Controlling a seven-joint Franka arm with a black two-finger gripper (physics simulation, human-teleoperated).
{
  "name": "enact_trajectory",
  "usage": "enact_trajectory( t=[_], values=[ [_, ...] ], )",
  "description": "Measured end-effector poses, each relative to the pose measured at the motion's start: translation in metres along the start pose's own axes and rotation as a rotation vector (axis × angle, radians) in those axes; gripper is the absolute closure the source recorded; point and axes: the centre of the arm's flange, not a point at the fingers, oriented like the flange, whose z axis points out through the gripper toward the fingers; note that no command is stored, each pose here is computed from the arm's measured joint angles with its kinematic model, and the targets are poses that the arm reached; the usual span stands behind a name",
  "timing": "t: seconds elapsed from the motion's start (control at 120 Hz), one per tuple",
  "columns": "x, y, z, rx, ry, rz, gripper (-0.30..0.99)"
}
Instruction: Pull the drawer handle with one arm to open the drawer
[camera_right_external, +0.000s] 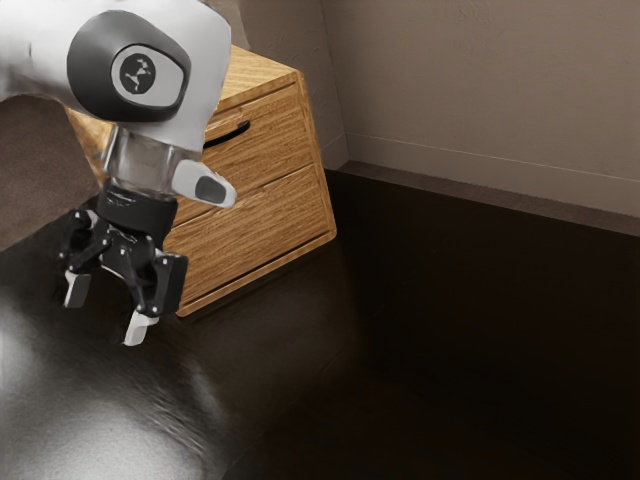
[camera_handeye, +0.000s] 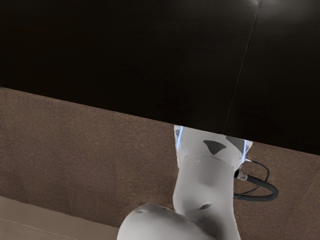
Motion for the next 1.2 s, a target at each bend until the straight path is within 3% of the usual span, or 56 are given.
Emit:
enact_trajectory(
  t=[0.125, 0.225, 0.333, 0.467, 0.55, 0.658, 0.733, 0.85, 0.958, 1.058, 1.2],
  values=[
    [0.043, 0.011, -0.01, -0.018, 0.229, -0.064, 0.0],
    [0.054, 0.017, -0.024, -0.04, 0.354, -0.104, 0.0],
    [0.061, 0.023, -0.033, -0.066, 0.433, -0.133, 0.0],
    [0.068, 0.038, -0.039, -0.097, 0.469, -0.13, 0.0],
    [0.07, 0.058, -0.047, -0.02, 0.521, -0.06, 0.0],
    [0.07, 0.116, -0.062, 0.099, 0.651, 0.109, 0.0],
    [0.075, 0.137, -0.073, 0.14, 0.752, 0.179, 0.0],
    [0.093, 0.113, -0.088, 0.25, 0.866, 0.165, 0.0],
    [0.112, 0.076, -0.096, 0.352, 0.918, 0.127, 0.0],
    [0.122, 0.045, -0.103, 0.402, 0.942, 0.101, 0.0],
    [0.122, 0.035, -0.109, 0.437, 0.969, 0.125, 0.0]
  ],
)
